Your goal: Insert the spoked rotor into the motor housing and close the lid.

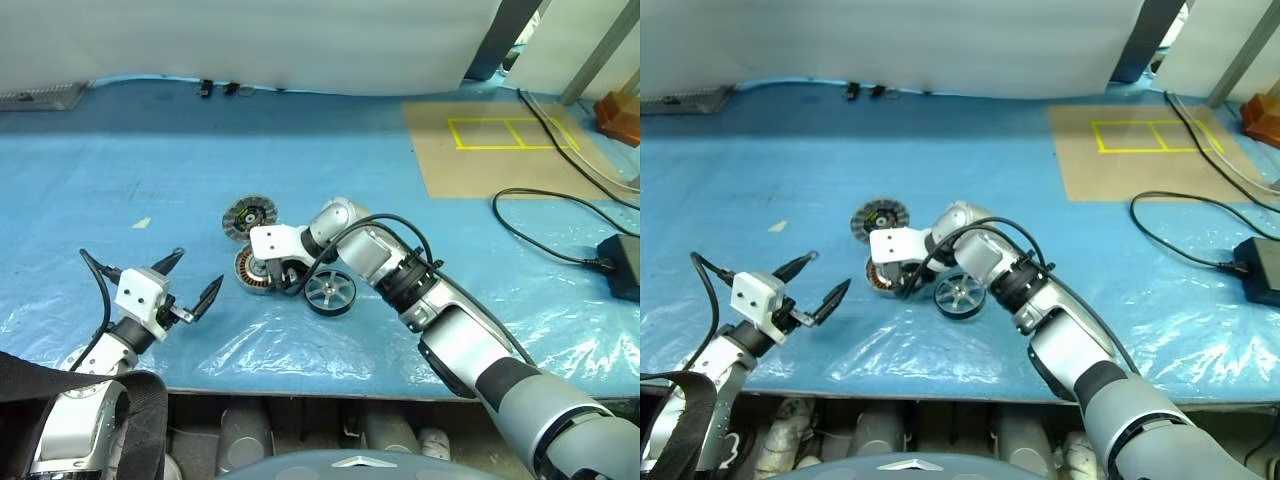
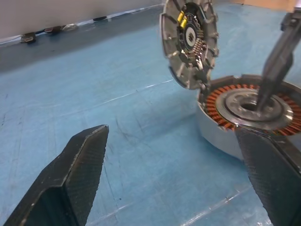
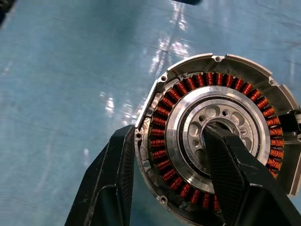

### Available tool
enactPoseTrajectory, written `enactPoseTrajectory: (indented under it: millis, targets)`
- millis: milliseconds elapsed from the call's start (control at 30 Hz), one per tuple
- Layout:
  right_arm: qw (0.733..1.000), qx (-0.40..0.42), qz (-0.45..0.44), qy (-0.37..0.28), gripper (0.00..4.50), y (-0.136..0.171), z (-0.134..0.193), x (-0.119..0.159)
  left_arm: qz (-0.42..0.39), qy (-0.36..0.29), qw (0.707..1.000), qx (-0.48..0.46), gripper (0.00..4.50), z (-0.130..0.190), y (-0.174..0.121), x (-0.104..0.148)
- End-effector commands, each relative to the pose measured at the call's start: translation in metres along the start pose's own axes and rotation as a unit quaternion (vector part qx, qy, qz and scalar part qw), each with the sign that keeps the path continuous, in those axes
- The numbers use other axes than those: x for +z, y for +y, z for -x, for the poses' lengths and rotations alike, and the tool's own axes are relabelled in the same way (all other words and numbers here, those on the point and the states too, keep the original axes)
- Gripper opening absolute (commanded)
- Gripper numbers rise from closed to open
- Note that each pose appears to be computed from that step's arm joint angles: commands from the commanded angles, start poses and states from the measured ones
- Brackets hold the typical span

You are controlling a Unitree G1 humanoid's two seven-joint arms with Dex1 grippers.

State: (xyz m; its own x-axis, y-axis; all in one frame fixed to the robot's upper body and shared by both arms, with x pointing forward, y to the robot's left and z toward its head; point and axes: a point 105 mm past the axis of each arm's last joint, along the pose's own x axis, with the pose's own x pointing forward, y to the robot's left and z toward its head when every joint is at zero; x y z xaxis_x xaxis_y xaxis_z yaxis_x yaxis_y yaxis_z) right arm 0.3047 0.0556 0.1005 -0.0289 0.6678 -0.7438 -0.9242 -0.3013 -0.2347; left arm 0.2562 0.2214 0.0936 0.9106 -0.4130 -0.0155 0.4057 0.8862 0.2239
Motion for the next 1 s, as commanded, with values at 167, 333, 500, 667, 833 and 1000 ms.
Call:
enactPoseTrajectory:
  millis: [167,333,500,667,833,1000]
  targets:
    - [1.0,0.024,-0.001,-0.017,1.93,0.018,-0.009,0.015,-0.014,-0.014,1.0,-0.001,4.5,-0.001,0.006,0.01]
    - [1.0,0.014,0.013,-0.017,2.8,0.015,-0.004,0.015,-0.014,-0.013,1.0,-0.003,4.5,-0.003,0.006,0.009]
    - [0.999,-0.002,0.009,-0.042,4.49,0.008,0.011,0.031,-0.015,-0.012,1.0,-0.005,4.5,-0.004,0.007,0.009]
    - [0.998,-0.01,0.024,-0.063,4.49,0.009,0.026,0.045,-0.015,-0.008,1.0,0.0,4.5,-0.004,0.011,0.008]
    - [0.994,-0.011,0.032,-0.101,4.49,0.012,0.042,0.055,-0.023,0.021,0.998,0.055,4.5,-0.002,0.029,-0.004]
    - [0.991,-0.031,0.015,-0.128,4.49,0.009,0.061,0.046,-0.013,0.047,0.993,0.108,4.5,-0.003,0.046,-0.017]
